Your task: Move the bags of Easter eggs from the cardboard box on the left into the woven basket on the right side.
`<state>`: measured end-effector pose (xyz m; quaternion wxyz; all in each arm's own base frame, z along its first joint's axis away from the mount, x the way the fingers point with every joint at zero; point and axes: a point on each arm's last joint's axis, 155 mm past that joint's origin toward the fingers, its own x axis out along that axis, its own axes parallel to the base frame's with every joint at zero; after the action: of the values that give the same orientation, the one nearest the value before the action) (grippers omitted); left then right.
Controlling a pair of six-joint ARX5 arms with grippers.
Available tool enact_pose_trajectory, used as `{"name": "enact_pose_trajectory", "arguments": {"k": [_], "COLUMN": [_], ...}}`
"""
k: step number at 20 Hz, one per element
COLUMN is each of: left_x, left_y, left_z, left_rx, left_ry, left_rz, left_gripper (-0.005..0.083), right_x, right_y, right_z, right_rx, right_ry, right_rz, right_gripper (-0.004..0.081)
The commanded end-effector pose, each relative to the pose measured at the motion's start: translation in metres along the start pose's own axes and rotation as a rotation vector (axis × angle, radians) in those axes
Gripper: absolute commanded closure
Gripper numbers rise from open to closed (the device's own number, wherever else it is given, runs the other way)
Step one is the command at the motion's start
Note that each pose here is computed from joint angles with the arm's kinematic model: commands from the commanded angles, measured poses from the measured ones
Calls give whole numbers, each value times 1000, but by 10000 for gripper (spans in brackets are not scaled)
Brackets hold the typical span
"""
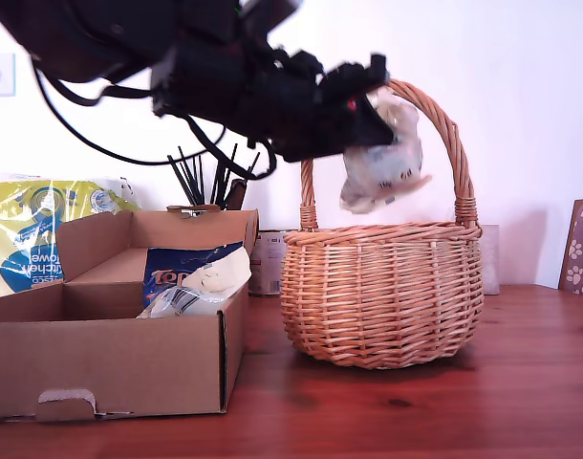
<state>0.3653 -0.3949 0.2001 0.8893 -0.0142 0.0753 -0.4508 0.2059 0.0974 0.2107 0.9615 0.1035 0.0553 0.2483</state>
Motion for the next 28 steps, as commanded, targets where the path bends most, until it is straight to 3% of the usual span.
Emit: {"name": "enact_pose_trajectory", "arguments": {"k": [1,7,10,15,22,25,28], "left_x": [9,21,20,20,23,9,-18], "left_y": [9,25,26,32,32,29,24], "left_z": [-27,-59,-60,-60,-37,-33,-43], "left_rx": [-7,2,2,6,13,15,37], "left_ry": [68,204,208,230,321,399,517], "left_rz": [30,100,107,150,160,160,150], "left_gripper": [581,575,567,351,350,466,789], "right_x": [0,0,0,0,0,0,0], "right_y": [1,1,1,1,1,1,1], "right_z": [2,2,2,2,2,2,2], "right_rx": [-5,-5,-5,-4,-4,-4,-4], "right_ry": [-7,-7,-7,-7,-7,-7,-7], "right_rz": [3,3,3,3,3,3,3], "right_gripper": [782,782,782,782,782,782,782]}}
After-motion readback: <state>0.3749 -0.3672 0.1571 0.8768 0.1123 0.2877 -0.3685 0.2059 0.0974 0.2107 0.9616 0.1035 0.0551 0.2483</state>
